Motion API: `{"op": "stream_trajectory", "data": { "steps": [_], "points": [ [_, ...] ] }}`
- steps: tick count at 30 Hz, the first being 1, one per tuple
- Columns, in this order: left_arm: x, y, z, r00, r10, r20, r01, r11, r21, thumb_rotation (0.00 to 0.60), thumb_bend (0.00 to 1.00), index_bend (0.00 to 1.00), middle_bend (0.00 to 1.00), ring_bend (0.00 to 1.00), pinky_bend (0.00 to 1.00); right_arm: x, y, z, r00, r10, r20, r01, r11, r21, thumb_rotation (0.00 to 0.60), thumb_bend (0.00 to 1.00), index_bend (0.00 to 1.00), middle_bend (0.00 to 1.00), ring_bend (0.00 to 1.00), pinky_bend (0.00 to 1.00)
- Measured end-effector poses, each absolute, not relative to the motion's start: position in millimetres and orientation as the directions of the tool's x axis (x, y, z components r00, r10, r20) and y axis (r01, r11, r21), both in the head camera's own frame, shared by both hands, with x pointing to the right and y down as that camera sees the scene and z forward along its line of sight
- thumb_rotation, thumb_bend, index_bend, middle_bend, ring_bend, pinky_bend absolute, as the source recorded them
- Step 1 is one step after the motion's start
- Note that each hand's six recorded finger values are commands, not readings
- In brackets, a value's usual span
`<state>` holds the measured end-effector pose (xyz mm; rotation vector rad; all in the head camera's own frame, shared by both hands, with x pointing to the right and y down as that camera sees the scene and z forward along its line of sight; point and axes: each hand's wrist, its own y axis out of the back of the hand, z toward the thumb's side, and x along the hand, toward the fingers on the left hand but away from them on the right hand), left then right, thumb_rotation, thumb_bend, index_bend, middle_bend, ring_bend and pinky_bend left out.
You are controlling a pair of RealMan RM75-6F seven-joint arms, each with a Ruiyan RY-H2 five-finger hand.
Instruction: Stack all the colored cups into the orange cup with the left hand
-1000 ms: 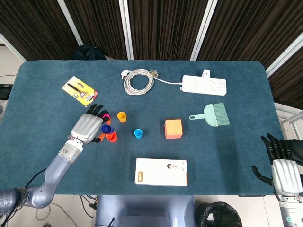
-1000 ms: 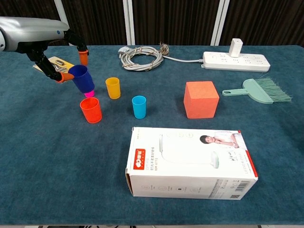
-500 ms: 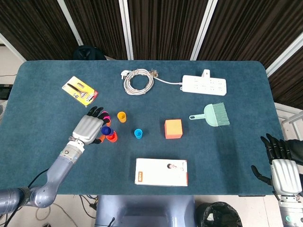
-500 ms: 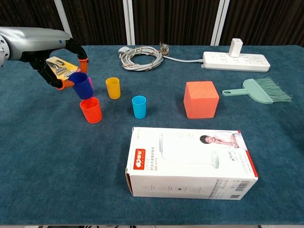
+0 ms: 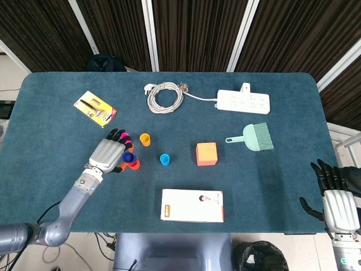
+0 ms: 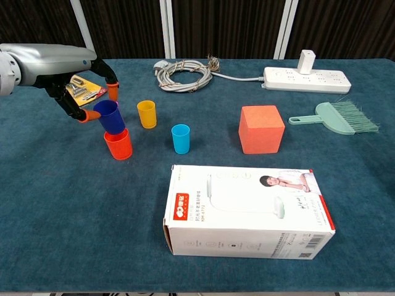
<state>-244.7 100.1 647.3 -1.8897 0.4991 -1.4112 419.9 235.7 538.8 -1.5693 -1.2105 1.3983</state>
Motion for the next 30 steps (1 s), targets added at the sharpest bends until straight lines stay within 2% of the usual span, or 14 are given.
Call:
{"op": "stream_trajectory", "data": {
  "steps": [22,30],
  "points": [
    [-247,105,660,0.313,-0.661,0.682,0.130,-0.681,-0.720,0.600,0.36,0.38,0.19,0.00,0.00,420,236,539,-0.020,0.945,-0.327,0.187,-0.317,-0.930,0.600,0.34,0.09,0.04,0.09,0.04],
    [-247,108,664,0.314,-0.651,0.691,0.140,-0.688,-0.712,0.600,0.33,0.28,0.18,0.00,0.00,420,236,539,-0.020,0.944,-0.328,0.185,-0.319,-0.929,0.600,0.34,0.09,0.04,0.09,0.04]
  ]
}}
